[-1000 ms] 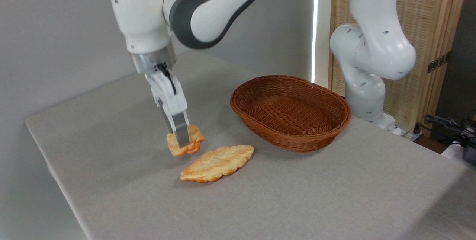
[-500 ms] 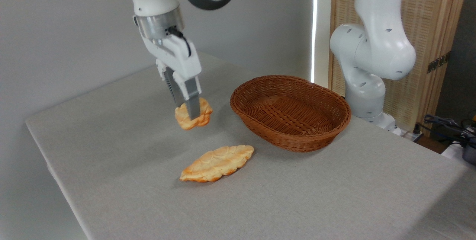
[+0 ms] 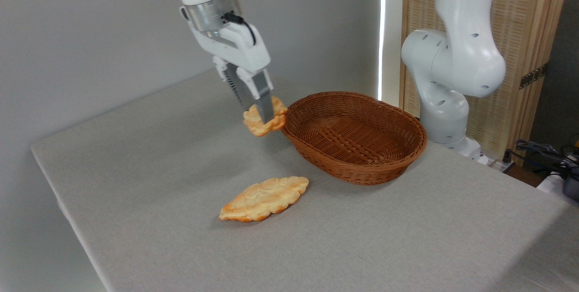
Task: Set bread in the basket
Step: 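Carry the roll over the wicker basket and lower it inside, then open the gripper to release the roll into the basket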
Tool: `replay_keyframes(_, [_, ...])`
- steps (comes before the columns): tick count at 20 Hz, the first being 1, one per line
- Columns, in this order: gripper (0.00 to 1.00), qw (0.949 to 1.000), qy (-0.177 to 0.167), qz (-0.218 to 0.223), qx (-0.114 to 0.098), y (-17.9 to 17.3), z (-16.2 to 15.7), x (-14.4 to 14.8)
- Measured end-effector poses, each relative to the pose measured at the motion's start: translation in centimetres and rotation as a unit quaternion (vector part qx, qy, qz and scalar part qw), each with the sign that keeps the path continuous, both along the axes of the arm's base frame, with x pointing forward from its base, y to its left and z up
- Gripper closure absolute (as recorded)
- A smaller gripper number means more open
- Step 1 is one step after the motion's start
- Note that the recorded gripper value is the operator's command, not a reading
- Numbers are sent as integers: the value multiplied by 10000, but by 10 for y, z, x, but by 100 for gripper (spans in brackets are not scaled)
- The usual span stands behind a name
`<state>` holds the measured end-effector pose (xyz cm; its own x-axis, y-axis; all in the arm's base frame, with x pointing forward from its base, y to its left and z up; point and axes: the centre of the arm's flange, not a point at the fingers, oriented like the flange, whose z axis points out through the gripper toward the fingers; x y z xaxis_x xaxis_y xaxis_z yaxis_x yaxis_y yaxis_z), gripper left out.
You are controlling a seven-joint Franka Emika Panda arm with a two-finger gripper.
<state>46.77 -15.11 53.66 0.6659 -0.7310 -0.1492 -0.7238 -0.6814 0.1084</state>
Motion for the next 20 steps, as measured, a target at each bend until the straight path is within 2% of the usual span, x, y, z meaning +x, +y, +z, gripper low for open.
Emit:
replay_keyframes(5, [17,9998,131,-100,110,0,-9,-40])
replay_keyframes(6, [14,9998,143,-110,123,0,-11,-44])
replay_keyframes(7, [3,9997,175,-123,147,1,-14,-52])
replay_keyframes(8, [0,9995,208,-139,167,2,-18,-58])
replay_keyframes(20, [0,9969,601,-406,307,-5,-45,-86])
